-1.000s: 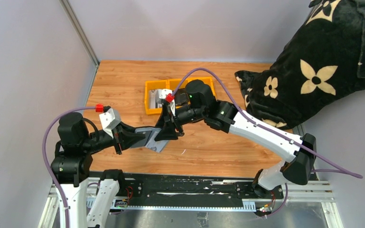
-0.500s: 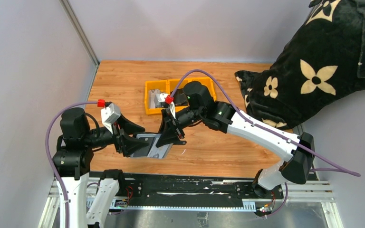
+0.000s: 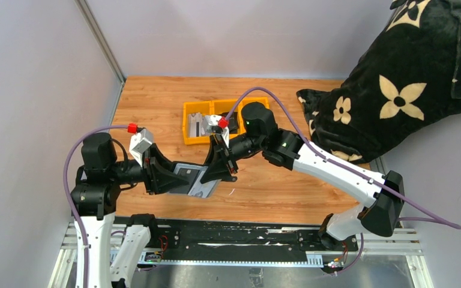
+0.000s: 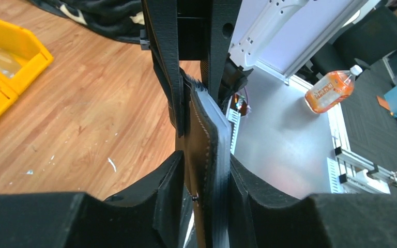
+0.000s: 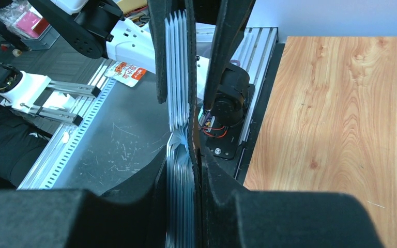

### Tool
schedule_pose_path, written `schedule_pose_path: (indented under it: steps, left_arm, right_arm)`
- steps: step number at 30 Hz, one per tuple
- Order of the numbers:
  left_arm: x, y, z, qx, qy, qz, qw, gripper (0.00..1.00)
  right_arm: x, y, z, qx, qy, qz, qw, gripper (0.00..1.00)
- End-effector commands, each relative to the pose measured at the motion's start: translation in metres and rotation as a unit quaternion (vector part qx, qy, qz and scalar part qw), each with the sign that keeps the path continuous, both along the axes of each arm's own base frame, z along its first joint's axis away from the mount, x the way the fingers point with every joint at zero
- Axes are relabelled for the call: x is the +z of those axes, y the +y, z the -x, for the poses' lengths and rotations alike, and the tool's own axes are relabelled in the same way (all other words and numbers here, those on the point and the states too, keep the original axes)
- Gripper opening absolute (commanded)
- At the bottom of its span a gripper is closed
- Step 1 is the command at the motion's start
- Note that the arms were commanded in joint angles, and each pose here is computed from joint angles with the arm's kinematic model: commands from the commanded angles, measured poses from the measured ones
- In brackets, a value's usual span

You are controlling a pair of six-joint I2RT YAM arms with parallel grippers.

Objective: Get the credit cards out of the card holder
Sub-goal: Remove the credit card from the card holder.

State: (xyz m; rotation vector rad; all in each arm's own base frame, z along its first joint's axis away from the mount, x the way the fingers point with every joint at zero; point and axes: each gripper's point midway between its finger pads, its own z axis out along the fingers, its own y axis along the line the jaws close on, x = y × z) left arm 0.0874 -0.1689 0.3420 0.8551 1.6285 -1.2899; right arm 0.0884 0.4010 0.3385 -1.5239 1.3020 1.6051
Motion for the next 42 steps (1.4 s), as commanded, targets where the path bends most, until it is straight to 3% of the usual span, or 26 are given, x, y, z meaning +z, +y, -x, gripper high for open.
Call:
schedule_pose_path:
  steps: [1,4,9,12,15,17,20,23,26,31,42]
  left_arm:
    - [0.009,-0.003,0.007,-0.028,0.010,0.016,0.999,0.35]
    - [0.007,-0.001,0.002,-0.014,0.007,0.008,1.000,0.26]
    - [0.000,0.004,-0.020,0.036,0.019,-0.015,0.999,0.02]
    - [-0.007,0.010,-0.035,0.083,0.014,-0.039,0.996,0.00]
    - [-0.020,0.028,-0.063,0.173,0.006,-0.081,0.981,0.00]
    - [-0.026,0.038,-0.077,0.214,0.007,-0.098,0.972,0.00]
    - [-0.029,0.043,-0.088,0.247,0.018,-0.094,0.964,0.00]
    - [-0.024,0.042,-0.091,0.253,0.014,-0.078,0.964,0.00]
    - [-0.017,0.039,-0.090,0.252,0.010,-0.058,0.966,0.00]
    - [-0.005,0.029,-0.080,0.217,0.008,-0.035,0.975,0.00]
    - [0.025,0.006,-0.049,0.119,-0.005,0.036,0.992,0.00]
  right_arm:
    - [0.023,-0.009,0.002,0.016,-0.025,-0.049,0.998,0.00]
    - [0.022,-0.009,0.001,0.017,-0.026,-0.049,0.998,0.07]
    - [0.023,-0.006,-0.003,0.009,-0.036,-0.052,0.998,0.34]
    - [0.028,-0.004,-0.017,-0.037,-0.055,-0.050,0.997,0.50]
    - [0.047,-0.005,-0.053,-0.163,-0.067,-0.055,0.983,0.60]
    - [0.073,-0.010,-0.084,-0.278,-0.036,-0.086,0.956,0.62]
    - [0.093,-0.017,-0.091,-0.331,0.046,-0.127,0.934,0.63]
    - [0.090,-0.010,-0.078,-0.303,0.109,-0.143,0.936,0.61]
    - [0.074,0.006,-0.065,-0.271,0.160,-0.128,0.940,0.49]
    - [0.055,0.023,-0.055,-0.235,0.222,-0.117,0.939,0.42]
    - [0.018,0.031,-0.056,-0.232,0.250,-0.084,0.936,0.41]
